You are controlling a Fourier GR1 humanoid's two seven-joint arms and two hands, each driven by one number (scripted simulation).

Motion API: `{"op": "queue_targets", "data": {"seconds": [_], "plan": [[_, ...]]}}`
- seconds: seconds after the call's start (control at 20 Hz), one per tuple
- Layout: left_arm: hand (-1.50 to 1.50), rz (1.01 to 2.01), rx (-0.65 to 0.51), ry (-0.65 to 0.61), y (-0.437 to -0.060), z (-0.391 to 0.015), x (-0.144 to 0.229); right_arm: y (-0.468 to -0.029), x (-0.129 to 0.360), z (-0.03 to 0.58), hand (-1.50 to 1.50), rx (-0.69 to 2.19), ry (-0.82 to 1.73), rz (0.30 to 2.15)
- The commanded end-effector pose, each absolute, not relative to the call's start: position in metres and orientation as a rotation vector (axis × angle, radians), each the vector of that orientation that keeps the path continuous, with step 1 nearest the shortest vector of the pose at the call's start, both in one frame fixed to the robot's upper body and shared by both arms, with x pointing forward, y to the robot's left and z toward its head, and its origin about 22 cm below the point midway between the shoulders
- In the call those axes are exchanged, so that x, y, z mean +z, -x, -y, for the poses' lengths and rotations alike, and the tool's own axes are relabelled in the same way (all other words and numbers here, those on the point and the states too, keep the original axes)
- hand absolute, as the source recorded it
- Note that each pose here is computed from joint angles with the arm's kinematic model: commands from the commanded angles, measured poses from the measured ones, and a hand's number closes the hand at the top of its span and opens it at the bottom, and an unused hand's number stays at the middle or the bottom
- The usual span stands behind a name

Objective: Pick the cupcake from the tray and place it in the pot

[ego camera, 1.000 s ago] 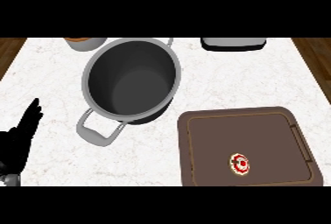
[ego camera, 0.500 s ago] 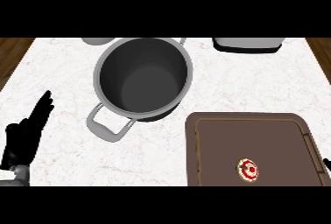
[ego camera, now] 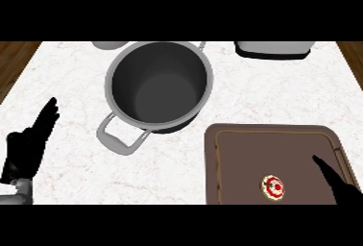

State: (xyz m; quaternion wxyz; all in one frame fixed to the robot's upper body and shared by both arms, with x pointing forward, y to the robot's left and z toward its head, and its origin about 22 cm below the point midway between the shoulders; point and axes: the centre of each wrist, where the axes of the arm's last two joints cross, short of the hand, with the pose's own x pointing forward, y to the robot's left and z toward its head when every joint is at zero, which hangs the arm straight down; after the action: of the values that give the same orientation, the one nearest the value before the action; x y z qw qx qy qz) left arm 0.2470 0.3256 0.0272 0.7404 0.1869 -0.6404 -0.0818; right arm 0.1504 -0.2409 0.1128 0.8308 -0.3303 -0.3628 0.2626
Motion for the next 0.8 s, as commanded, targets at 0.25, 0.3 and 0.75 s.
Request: {"op": "queue_targets", "data": {"seconds": [0.25, 0.3, 0.75], "plan": [[0.00, 1.385, -0.154, -0.417, -0.241, -0.320, 0.013, -0.185, 0.105, 0.221, -1.50, 0.611, 0.727, 0.525], [0.00, 1.380, -0.163, -0.428, -0.243, -0.333, 0.023, -0.200, 0.110, 0.229, -1.50, 0.622, 0.728, 0.509], [0.00, 1.385, -0.154, -0.428, -0.236, -0.335, 0.028, -0.226, 0.075, 0.211, -1.50, 0.663, 0.693, 0.452]]}}
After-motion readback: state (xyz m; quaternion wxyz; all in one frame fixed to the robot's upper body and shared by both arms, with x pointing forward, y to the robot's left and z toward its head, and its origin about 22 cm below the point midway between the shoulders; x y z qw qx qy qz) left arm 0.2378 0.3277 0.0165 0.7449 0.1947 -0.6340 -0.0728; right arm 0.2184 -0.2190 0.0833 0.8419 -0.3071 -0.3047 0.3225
